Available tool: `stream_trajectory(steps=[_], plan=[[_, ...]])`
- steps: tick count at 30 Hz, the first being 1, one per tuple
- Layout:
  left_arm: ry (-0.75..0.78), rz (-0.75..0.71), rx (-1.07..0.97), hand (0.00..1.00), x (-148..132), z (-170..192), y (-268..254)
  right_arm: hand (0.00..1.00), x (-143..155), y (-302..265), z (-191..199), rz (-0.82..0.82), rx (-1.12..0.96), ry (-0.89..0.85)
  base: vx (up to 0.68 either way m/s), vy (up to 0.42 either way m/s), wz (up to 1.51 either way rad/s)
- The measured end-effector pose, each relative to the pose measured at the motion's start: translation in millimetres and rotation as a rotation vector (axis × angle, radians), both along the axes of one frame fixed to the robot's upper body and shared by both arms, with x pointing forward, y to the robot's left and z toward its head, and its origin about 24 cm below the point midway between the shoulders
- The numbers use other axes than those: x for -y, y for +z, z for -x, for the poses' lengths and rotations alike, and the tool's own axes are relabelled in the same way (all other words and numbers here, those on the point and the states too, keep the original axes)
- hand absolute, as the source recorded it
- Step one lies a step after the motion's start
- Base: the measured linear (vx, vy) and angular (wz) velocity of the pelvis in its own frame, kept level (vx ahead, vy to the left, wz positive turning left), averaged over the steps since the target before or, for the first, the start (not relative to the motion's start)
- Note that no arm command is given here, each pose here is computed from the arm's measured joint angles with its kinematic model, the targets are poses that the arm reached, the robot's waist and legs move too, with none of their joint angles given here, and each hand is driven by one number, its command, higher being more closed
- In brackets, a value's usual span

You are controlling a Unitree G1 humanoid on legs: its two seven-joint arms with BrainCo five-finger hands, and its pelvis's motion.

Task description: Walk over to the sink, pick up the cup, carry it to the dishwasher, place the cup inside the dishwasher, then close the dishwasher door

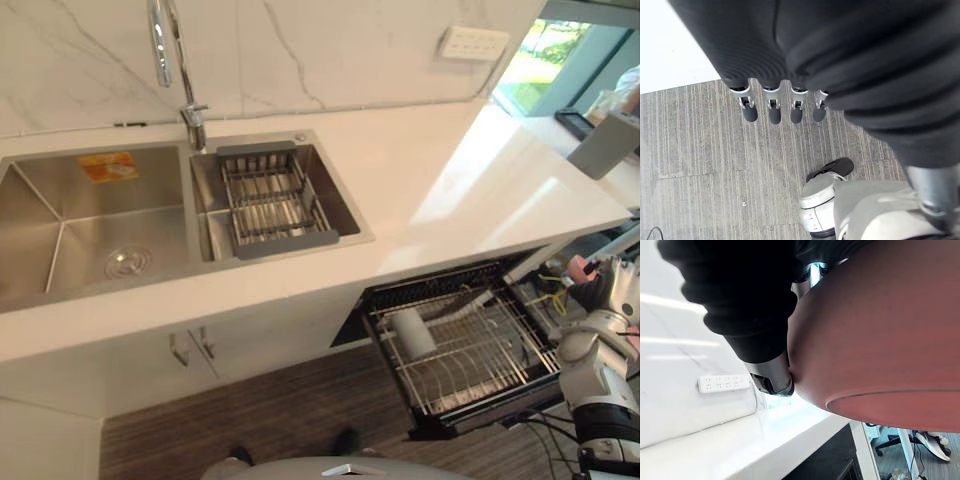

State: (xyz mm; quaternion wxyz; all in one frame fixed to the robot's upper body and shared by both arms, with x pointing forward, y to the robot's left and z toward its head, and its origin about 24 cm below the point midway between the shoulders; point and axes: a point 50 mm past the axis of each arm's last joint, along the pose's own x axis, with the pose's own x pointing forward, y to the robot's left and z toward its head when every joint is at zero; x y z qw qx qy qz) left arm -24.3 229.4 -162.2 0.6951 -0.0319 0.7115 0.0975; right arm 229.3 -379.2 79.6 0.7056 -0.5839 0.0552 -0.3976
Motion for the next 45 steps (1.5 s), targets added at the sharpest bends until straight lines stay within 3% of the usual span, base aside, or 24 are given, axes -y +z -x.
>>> stream_trajectory(steps=[17, 25, 34, 35, 45], plan=[[0.073, -0.018, 0.282, 0.00, -18.9, -90.8, 10.8, 1.00, -30.1, 16.2, -58.7, -0.105, 0.098, 0.021, 0.04, -0.006, 0.05], [0.026, 0.023, 0.376, 0.00, -8.3, -128.9, 16.1, 1.00, -12.1, 38.0, -78.1, -0.214, 0.141, -0.089, -0.05, 0.058, 0.03], [0.035, 0.077, 0.416, 0.00, 5.6, -145.6, 16.3, 1.00, 15.9, 59.7, -74.4, -0.228, 0.127, -0.238, -0.01, 0.052, 0.01], [0.036, 0.079, 0.416, 0.00, 5.9, -146.3, 16.3, 0.00, 17.7, 60.6, -73.8, -0.239, 0.130, -0.250, 0.01, 0.048, 0.01], [0.175, 0.136, 0.446, 0.00, 20.6, -156.1, 16.7, 0.00, 40.4, 57.5, -58.0, -0.529, 0.279, -0.426, 0.02, 0.043, -0.01]])
